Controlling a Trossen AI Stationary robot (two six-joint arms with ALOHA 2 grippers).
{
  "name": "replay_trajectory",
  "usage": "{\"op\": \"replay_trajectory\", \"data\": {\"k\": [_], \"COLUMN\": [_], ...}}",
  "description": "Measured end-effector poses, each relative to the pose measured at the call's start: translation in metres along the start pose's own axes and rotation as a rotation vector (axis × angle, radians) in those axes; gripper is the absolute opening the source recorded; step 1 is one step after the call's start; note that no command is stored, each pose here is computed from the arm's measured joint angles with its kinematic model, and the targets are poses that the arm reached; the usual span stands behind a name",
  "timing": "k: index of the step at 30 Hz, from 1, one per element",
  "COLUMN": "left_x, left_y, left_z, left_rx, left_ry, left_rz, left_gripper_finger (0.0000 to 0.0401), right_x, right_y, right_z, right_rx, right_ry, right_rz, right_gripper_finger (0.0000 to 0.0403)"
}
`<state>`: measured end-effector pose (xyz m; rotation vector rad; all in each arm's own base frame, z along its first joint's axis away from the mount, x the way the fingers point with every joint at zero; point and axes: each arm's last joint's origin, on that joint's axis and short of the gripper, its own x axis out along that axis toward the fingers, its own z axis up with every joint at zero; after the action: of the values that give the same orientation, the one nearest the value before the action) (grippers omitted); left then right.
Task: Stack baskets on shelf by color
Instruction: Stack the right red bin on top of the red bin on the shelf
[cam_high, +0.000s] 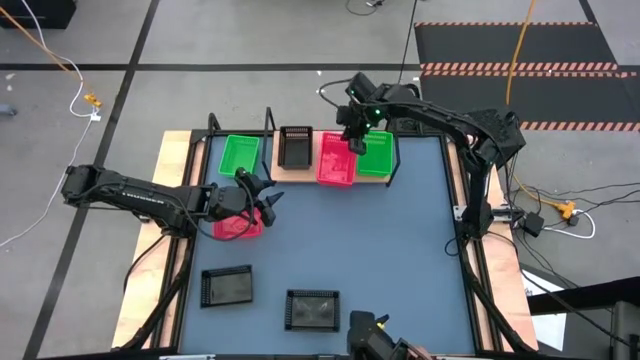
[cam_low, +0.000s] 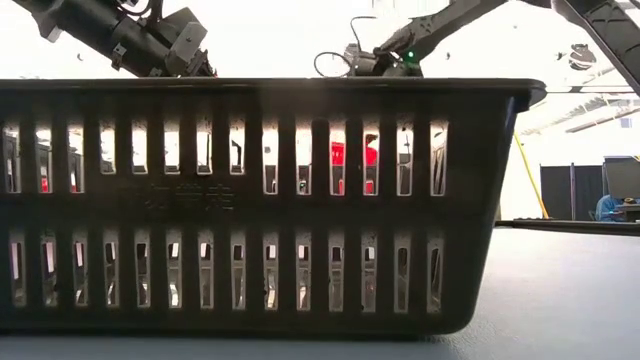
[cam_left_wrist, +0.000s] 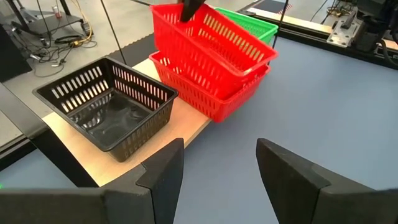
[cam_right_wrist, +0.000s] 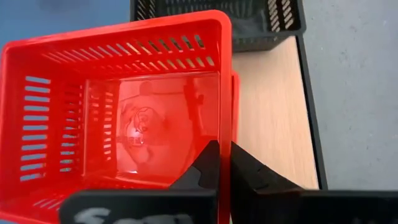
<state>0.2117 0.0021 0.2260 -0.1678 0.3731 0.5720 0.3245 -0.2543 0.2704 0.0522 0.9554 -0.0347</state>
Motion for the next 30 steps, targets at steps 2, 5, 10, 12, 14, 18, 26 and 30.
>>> {"op": "replay_trajectory", "data": {"k": [2, 5, 10, 12, 14, 18, 26, 30], "left_x": [0.000, 0.000, 0.000, 0.000, 0.000, 0.000, 0.000, 0.000], "left_y": [0.000, 0.000, 0.000, 0.000, 0.000, 0.000, 0.000, 0.000], "left_z": [0.000, 0.000, 0.000, 0.000, 0.000, -0.001, -0.002, -0.002], "left_rx": [0.000, 0.000, -0.002, -0.007, -0.006, -0.003, 0.004, 0.004], "left_ry": [0.000, 0.000, 0.000, 0.000, 0.002, 0.010, 0.019, 0.019], "left_rz": [0.000, 0.000, 0.000, 0.000, -0.001, 0.002, 0.005, 0.004], "left_gripper_finger": [0.0202, 0.0202, 0.0202, 0.0202, 0.0202, 0.0202, 0.0202, 0.0202], "right_x": [0.002, 0.002, 0.001, 0.000, 0.000, -0.009, -0.047, -0.043], "right_y": [-0.002, -0.003, -0.004, -0.003, -0.003, -0.003, 0.022, 0.028], "right_z": [-0.003, -0.002, -0.002, -0.002, -0.002, 0.003, 0.028, 0.029], "right_rx": [0.010, 0.016, 0.019, 0.016, 0.016, 0.027, -0.079, -0.082], "right_ry": [0.002, -0.009, -0.011, -0.010, -0.011, -0.042, -0.182, -0.152], "right_rz": [-0.003, -0.013, -0.015, -0.015, -0.020, -0.078, -0.169, -0.181], "right_gripper_finger": [0.0002, 0.0011, 0.0042, 0.0064, 0.0089, 0.0135, 0.0151, 0.0128]}}
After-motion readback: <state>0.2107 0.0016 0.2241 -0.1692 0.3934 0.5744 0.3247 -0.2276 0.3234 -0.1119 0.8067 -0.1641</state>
